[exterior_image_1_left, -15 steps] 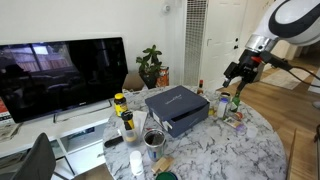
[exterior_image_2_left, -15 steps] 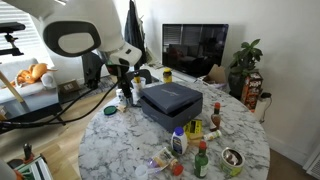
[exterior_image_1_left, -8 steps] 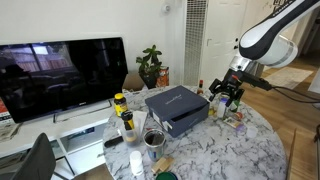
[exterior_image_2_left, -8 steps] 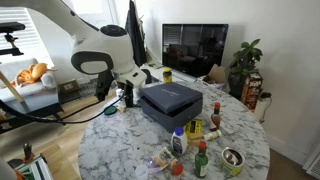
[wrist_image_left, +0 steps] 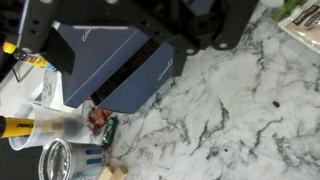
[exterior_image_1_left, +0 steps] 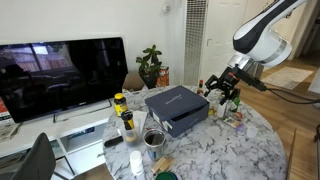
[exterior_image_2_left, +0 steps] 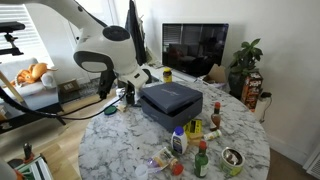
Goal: Pick up the blue box lid and place it upside down on the table
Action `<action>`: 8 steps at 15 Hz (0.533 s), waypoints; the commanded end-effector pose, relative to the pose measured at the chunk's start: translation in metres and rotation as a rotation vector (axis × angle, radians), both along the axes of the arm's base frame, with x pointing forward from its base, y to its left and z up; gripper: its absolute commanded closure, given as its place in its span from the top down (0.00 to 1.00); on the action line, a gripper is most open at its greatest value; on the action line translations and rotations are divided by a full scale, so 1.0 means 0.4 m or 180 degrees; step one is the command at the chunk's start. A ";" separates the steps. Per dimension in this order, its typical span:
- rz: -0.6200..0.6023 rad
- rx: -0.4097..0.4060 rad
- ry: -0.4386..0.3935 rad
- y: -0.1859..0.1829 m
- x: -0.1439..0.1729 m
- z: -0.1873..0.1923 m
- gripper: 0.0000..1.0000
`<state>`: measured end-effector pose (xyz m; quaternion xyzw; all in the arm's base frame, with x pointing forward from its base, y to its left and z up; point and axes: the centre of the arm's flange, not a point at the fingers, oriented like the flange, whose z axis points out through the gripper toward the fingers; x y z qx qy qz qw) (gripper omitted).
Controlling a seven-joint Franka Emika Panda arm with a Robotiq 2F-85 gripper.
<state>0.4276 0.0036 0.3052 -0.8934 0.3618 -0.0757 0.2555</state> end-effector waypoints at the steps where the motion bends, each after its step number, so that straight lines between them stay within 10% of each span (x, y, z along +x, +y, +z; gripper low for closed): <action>1: -0.0020 0.0185 -0.0214 0.006 0.043 -0.083 1.00; 8: -0.0059 0.0080 -0.0411 0.015 0.107 -0.211 1.00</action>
